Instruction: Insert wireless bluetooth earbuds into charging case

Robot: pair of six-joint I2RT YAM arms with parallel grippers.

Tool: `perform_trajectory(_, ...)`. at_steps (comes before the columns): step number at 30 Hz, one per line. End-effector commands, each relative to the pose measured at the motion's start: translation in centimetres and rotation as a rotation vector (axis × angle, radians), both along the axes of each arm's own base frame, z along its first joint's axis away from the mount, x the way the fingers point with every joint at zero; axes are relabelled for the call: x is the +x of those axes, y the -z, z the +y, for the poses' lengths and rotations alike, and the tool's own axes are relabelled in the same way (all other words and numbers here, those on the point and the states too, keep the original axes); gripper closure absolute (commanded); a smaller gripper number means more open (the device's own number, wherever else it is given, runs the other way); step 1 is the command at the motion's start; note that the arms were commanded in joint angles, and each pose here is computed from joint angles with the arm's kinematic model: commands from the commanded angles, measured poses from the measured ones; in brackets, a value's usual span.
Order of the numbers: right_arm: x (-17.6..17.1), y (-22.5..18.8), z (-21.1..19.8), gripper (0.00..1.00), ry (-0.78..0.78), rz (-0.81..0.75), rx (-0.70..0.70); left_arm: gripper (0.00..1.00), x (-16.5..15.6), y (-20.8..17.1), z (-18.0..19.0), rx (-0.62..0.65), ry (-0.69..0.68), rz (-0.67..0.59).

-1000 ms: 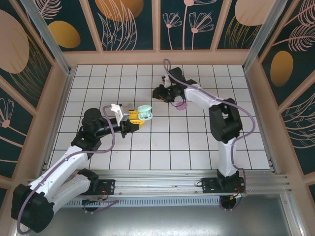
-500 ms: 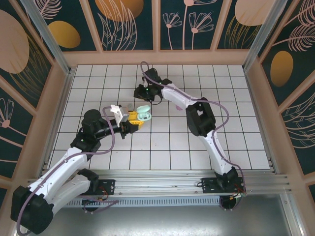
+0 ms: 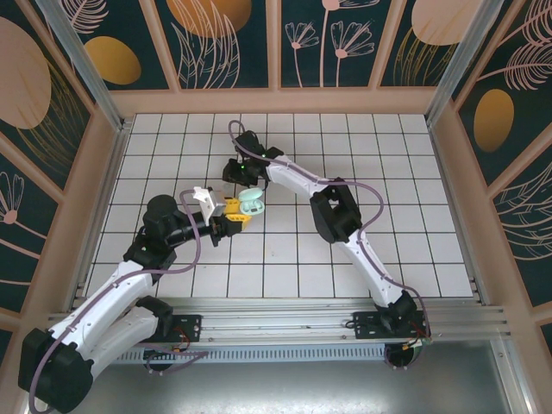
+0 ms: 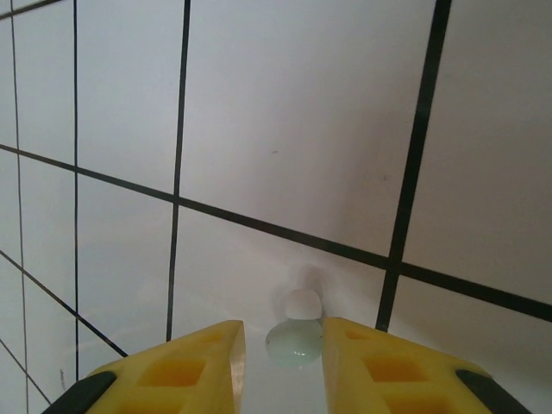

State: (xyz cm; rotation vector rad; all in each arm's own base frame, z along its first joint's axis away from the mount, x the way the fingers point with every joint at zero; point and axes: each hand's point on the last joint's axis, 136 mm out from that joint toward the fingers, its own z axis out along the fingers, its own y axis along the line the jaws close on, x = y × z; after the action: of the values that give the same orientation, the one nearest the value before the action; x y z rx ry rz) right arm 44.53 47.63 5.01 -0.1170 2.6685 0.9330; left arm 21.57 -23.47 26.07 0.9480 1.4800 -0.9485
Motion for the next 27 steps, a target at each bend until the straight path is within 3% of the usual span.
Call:
perform_trajectory(1,0.2,0.0,0.2,0.70,0.027,-0.027,-0.038,0.93,-0.3,-0.4,0.1,-0.014,0.000,-0.008)
perform_trajectory(18,-1.1,3.7,-0.1,0.70,0.010,-0.050,-0.172,0.93,-0.5,-0.4,0.3,-0.013,-0.010,-0.010)
perform_trajectory(27,-1.4,3.1,-0.7,0.73,-0.029,-0.066,-0.211,0.93,-0.6,-0.2,0.4,-0.013,-0.014,-0.005)
